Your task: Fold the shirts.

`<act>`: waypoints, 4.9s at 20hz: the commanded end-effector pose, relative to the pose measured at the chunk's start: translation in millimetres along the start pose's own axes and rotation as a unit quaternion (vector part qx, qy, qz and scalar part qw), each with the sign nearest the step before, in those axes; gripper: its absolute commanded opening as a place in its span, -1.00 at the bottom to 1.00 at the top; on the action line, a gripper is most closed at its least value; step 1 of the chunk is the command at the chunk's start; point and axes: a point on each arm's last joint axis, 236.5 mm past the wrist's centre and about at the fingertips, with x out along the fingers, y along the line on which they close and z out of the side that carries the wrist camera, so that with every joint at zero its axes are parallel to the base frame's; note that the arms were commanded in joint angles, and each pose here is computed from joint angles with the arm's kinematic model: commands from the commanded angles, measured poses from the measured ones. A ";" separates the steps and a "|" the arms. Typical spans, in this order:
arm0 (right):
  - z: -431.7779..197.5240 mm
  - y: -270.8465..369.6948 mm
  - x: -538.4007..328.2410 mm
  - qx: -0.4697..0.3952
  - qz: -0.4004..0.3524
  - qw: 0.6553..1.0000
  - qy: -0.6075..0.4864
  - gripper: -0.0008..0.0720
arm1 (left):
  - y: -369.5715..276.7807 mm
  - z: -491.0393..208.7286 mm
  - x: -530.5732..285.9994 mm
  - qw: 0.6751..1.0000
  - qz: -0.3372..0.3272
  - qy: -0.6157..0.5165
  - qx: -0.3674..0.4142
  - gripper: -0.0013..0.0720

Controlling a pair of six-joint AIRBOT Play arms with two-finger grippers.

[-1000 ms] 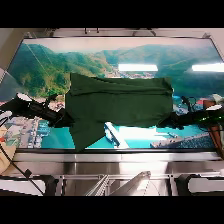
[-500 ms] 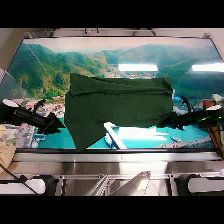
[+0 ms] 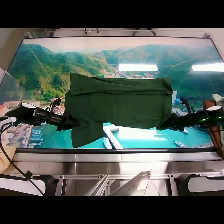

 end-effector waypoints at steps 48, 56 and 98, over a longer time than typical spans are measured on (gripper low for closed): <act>148.6 -23.3 -69.4 -0.006 -0.089 0.986 -0.139 0.95 | -147.3 142.3 -103.1 0.979 0.021 -0.023 0.199 -0.17; 166.9 48.0 -13.5 -0.049 0.036 0.988 -0.139 -0.91 | -176.6 120.5 43.1 0.966 0.037 0.072 0.245 -0.96; 85.2 334.3 84.9 -0.261 0.152 0.953 -0.003 0.17 | -158.0 -2.5 -43.7 0.971 -0.102 -0.058 0.206 -0.93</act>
